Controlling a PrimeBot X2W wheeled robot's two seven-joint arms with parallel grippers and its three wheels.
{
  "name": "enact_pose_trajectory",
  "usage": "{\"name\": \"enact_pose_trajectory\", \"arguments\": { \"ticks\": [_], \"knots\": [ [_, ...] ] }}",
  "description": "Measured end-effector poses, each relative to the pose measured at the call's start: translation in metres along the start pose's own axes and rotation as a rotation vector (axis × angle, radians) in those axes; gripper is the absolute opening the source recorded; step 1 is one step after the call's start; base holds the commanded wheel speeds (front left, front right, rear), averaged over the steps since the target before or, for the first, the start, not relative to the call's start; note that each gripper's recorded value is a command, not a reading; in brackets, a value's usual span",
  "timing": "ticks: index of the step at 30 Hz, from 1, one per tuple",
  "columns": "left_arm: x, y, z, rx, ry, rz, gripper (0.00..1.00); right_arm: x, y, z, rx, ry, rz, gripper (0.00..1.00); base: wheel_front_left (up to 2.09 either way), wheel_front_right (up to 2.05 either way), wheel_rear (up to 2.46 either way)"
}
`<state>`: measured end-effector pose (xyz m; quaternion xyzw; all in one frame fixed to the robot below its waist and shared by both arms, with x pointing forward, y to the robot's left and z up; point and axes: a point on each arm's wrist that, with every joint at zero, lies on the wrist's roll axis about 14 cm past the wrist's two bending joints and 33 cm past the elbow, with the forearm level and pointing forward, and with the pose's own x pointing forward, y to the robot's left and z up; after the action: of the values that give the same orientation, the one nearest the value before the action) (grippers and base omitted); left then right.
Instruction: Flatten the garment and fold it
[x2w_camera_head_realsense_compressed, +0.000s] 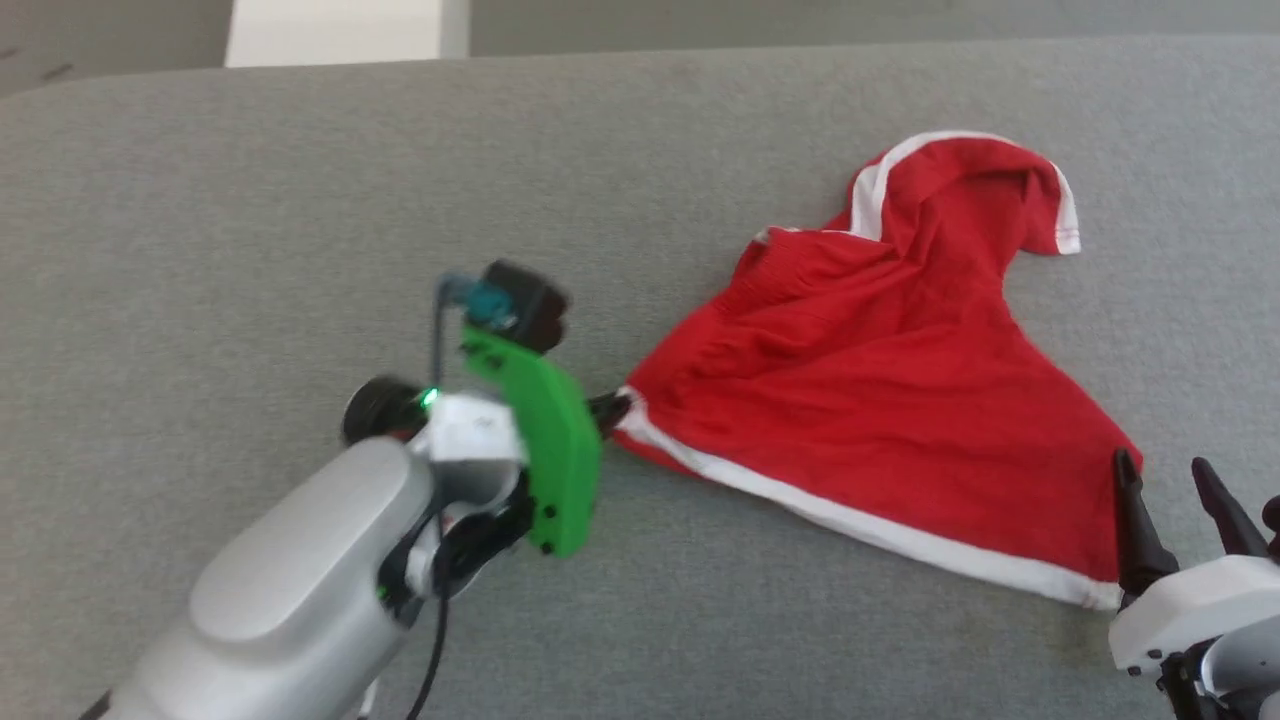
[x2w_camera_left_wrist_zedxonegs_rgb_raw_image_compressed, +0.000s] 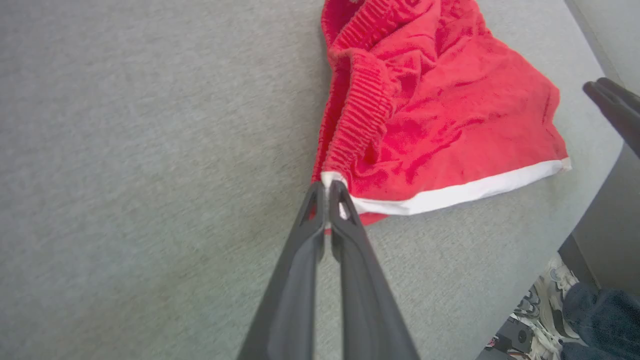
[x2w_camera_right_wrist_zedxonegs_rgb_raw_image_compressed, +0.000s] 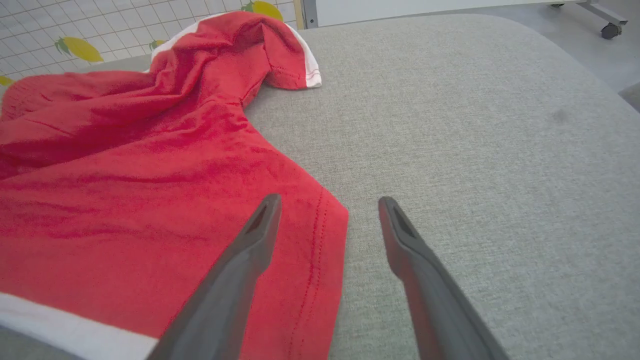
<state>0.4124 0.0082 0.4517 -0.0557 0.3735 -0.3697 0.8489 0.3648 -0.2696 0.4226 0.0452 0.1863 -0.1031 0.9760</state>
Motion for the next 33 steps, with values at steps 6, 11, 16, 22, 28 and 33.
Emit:
{"name": "enact_pose_trajectory", "arguments": {
  "ticks": [6, 11, 16, 22, 28, 33],
  "knots": [
    [-0.024, 0.035, -0.042, -0.146, -0.013, 0.159, 0.00, -0.001, 0.017, 0.003, -0.007, 0.008, 0.052, 1.00, 0.00, 0.00, 0.00],
    [-0.036, 0.045, -0.072, -0.212, -0.007, 0.227, 0.00, -0.003, 0.027, 0.002, -0.010, 0.020, 0.084, 1.00, 0.00, 0.00, 0.00],
    [-0.041, 0.045, -0.087, -0.245, -0.018, 0.257, 0.00, -0.007, 0.037, -0.001, -0.011, 0.037, 0.114, 1.00, 0.00, 0.00, 0.00],
    [-0.050, 0.042, -0.073, -0.233, -0.120, 0.280, 1.00, -0.012, 0.042, 0.007, -0.015, 0.019, 0.133, 1.00, 0.00, 0.00, 0.00],
    [-0.078, 0.055, -0.022, -0.143, -0.383, 0.359, 1.00, -0.023, 0.045, 0.018, -0.017, -0.015, 0.152, 1.00, 0.00, 0.00, 0.00],
    [-0.119, 0.066, 0.022, 0.043, -0.654, 0.452, 1.00, -0.031, 0.045, 0.027, -0.053, -0.032, 0.176, 1.00, 0.00, 0.00, 0.00]
  ]
}}
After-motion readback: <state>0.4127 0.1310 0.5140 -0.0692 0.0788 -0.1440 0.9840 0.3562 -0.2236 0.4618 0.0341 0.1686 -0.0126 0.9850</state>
